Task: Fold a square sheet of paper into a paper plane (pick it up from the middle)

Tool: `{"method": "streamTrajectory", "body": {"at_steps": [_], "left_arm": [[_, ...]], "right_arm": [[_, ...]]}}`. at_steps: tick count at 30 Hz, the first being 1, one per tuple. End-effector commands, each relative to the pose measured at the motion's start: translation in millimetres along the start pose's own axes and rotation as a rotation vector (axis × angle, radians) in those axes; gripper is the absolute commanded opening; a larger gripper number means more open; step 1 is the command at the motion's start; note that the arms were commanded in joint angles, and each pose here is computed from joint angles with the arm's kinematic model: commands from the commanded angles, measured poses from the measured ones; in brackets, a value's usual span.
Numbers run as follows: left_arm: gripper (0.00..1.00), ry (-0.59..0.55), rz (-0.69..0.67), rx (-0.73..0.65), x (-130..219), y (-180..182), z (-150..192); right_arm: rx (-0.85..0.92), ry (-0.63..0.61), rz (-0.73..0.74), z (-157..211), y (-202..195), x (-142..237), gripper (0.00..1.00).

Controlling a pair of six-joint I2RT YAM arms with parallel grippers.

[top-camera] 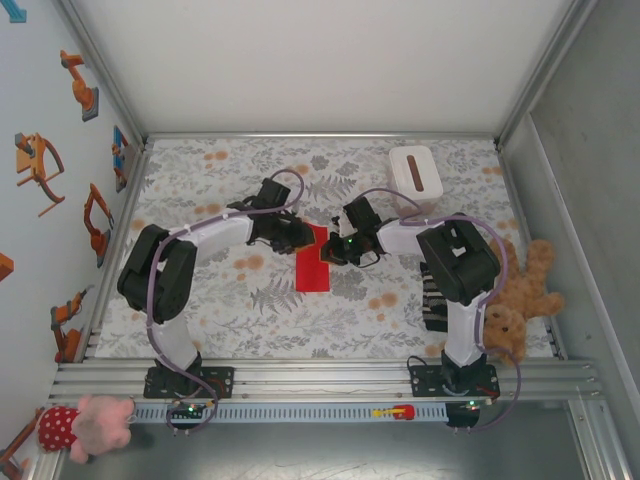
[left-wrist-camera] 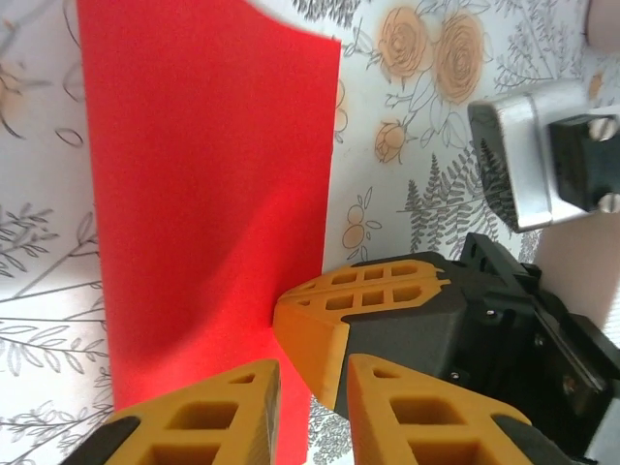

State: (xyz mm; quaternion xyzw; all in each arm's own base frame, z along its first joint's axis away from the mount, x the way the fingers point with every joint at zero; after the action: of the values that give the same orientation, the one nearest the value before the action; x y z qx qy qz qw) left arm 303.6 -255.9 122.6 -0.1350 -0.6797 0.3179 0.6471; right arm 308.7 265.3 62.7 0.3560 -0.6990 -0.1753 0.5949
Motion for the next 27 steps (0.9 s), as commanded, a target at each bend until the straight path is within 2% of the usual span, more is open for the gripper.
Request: {"method": "streamTrajectory", "body": {"at_steps": [1,9,16,27], "left_arm": [[0.22,0.061,0.013,0.046,-10.4,0.3,7.7],[0.13,0.117,-0.054,0.052,-33.0,8.7,12.8],[0.13,0.145,-0.057,0.047,-41.2,6.6,11.5],[0.12,0.147,-0.157,0.058,-53.1,29.5,9.0]], "right_arm": [[-0.159,0.194,0.272,53.9,-62.1,-13.9,0.0],[-0.169,0.212,0.287,57.5,-65.1,-14.7,0.0],[-0.176,0.222,0.299,59.3,-67.0,-14.7,0.0],[-0.189,0.253,0.34,67.7,-75.6,-15.8,0.0]]}}
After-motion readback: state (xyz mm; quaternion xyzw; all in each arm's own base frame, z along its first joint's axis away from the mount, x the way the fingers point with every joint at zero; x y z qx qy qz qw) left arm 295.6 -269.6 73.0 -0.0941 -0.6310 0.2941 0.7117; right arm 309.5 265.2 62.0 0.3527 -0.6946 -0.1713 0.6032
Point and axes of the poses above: each hand's point on the last joint's axis, 136 mm out from that joint toward the fingers, its own x axis back along the fingers, its own y axis along the line the jaws close on, z = x × y, the point moved 7 cm from there along x, back along the fingers, and after that the axes turned 12 degrees about x, right-handed, at the moved point
